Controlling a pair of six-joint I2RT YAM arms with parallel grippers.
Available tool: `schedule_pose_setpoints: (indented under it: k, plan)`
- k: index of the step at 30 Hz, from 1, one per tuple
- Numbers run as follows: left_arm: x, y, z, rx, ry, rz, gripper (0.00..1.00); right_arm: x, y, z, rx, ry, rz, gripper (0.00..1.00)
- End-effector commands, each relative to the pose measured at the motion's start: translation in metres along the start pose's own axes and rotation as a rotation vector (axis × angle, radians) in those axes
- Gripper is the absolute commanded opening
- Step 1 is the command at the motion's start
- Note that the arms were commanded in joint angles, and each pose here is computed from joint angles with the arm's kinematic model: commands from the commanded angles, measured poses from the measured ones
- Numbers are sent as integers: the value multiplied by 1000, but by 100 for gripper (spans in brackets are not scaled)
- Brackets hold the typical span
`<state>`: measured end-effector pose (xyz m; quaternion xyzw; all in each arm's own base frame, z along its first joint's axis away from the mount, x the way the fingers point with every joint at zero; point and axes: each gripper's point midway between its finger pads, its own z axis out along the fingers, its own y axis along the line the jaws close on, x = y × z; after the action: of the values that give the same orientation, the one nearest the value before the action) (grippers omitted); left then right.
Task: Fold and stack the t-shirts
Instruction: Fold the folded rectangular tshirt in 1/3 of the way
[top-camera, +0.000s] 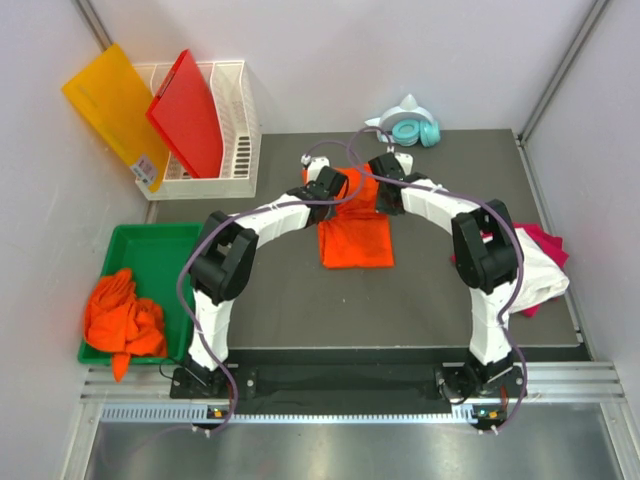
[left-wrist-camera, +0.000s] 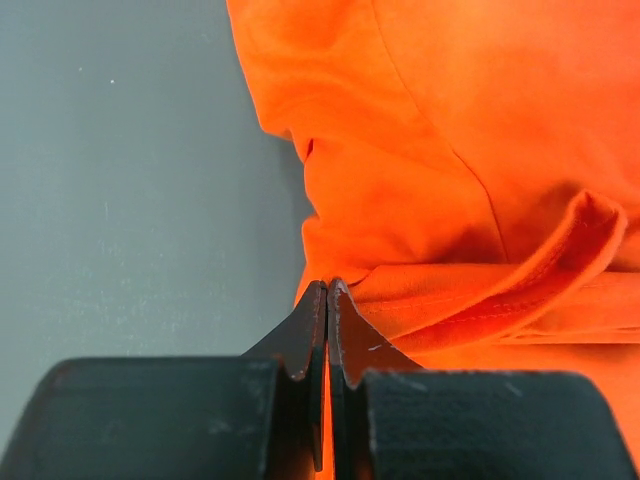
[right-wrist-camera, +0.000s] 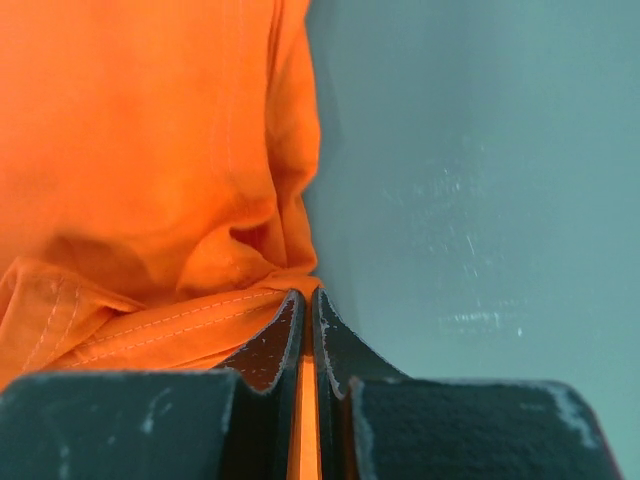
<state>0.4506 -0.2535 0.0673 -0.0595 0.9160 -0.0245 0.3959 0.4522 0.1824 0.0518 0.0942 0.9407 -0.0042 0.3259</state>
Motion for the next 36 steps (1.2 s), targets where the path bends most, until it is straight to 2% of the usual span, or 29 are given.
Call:
schedule_pose_setpoints:
  k: [1,7,13,15,16,18,19,22,27,31,33,36]
  plan:
    - [-17,11,11,-49,-24,-19,0,-38,-7,3,24,-68,22,0]
    - [-30,8,17,-37,-30,-28,1,-50,-2,7,22,-79,19,0]
    - [-46,2,15,-16,-63,-48,10,-58,4,7,-3,-90,11,1]
    - [-50,1,16,-14,-68,-50,14,-59,7,6,-13,-90,6,7]
    - [-51,0,16,-14,-69,-50,15,-60,8,6,-15,-92,6,15]
    - [-55,0,16,-15,-78,-56,18,-63,9,5,-22,-96,8,24]
    - [-57,0,16,-15,-81,-57,24,-64,10,5,-23,-102,13,32]
    - [-62,-1,15,-11,-94,-66,34,-71,12,1,-33,-122,19,45]
    - [-70,0,12,-10,-110,-79,42,-80,11,-8,-37,-146,31,50]
    - [-83,2,0,-4,-152,-112,47,-89,7,-37,-67,-218,51,52]
    - [-89,-2,-13,35,-165,-124,47,-85,9,-49,-91,-218,55,52]
    - [-88,-4,-30,79,-169,-154,47,-54,10,-62,-101,-186,34,52]
